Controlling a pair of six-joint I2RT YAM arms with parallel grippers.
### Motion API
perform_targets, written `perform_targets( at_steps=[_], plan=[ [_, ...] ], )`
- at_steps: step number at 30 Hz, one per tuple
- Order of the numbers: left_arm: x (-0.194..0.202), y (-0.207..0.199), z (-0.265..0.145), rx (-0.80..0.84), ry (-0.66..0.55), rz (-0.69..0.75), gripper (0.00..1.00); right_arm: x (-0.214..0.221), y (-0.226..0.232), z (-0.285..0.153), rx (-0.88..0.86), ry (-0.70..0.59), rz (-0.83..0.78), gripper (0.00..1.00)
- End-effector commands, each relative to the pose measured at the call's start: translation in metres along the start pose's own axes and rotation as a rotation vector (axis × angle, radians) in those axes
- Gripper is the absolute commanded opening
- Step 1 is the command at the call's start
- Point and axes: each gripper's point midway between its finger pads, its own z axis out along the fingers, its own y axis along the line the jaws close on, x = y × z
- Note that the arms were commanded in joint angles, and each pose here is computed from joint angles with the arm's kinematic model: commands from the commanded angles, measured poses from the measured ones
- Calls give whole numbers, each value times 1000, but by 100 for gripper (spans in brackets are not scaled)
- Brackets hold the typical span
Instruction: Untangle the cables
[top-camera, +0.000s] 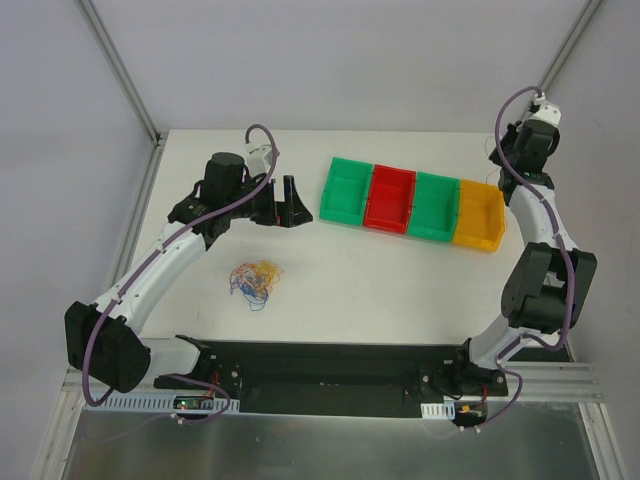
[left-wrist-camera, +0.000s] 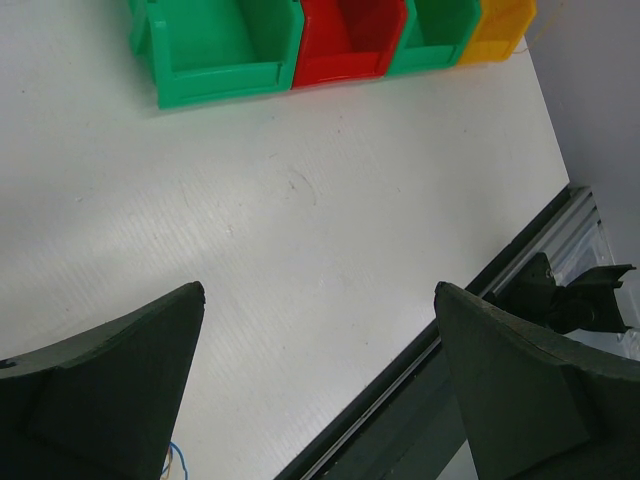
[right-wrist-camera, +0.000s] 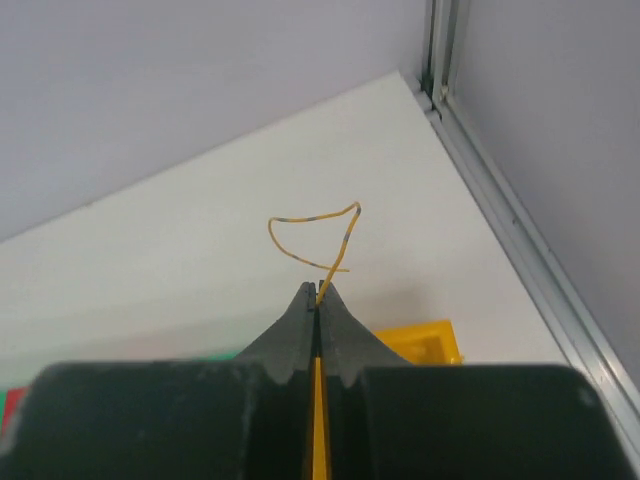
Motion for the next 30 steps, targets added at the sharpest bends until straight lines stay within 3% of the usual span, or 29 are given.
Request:
perform_targets(
  at_steps=[1,6,9,16,22,30],
  plan=[
    [-6,-17,-7,61,-36,45,98,-71,7,4,-98,-343,-40,0],
    [-3,-8,0,36,-25,47,98,-76,27,27,-237,-399,-35,0],
    [-2,-7,2,37,-16,44,98,-55,33,29,-317,-408,20,0],
    [-1,-6,3,35,-12,45,98,-25,52,11,-503,-463,260,0],
    [-4,-11,-3,45,-30,57,98,-17,57,5,-509,-454,291,0],
    [-7,-14,-8,46,-48,72,98,-56,89,0,-617,-458,404,0]
  ],
)
